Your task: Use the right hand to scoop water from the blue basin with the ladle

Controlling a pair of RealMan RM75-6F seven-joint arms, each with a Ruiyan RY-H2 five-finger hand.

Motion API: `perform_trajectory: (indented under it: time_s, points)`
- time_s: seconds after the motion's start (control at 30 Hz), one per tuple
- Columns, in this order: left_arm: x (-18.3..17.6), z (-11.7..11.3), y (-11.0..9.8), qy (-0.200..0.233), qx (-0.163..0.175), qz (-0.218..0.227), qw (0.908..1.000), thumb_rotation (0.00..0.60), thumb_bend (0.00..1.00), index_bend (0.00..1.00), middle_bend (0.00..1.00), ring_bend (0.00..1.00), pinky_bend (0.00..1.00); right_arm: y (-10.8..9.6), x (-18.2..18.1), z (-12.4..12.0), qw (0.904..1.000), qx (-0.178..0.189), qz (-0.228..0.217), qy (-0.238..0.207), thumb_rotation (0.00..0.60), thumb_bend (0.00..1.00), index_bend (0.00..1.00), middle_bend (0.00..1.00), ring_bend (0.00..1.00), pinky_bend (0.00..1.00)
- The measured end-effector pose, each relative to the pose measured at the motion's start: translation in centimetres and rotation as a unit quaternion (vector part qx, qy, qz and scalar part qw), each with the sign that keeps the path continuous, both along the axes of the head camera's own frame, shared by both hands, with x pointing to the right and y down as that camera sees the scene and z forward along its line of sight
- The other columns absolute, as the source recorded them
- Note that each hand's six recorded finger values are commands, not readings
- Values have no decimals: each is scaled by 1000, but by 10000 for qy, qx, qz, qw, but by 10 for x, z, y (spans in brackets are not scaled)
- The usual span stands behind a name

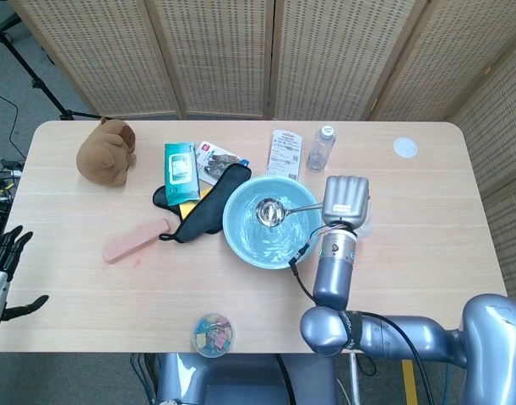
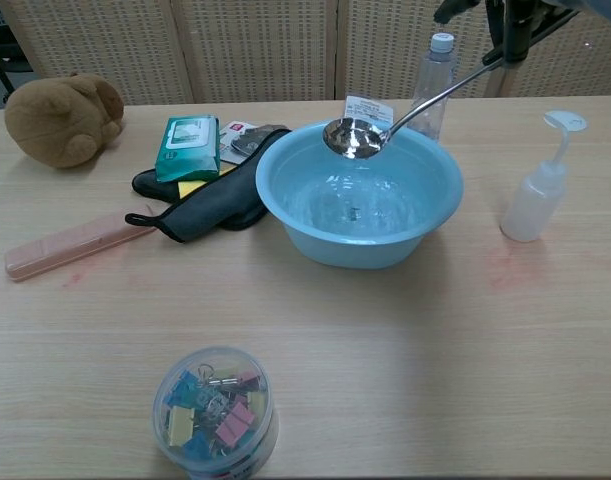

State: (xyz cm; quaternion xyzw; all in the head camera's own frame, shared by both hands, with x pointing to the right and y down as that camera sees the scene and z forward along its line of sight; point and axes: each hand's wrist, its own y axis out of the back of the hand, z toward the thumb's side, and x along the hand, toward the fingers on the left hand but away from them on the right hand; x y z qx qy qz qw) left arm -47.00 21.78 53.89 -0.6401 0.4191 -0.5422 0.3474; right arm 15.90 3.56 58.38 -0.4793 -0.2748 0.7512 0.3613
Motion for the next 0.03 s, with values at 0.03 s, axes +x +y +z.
perform_trajectory:
  time_s: [0.03]
  points:
    - [0,0,0,1,-1,0,10000,600,0,0,0,0,0,0,0,0,10000,-8,5,1,600,1000,903,971,905,1000]
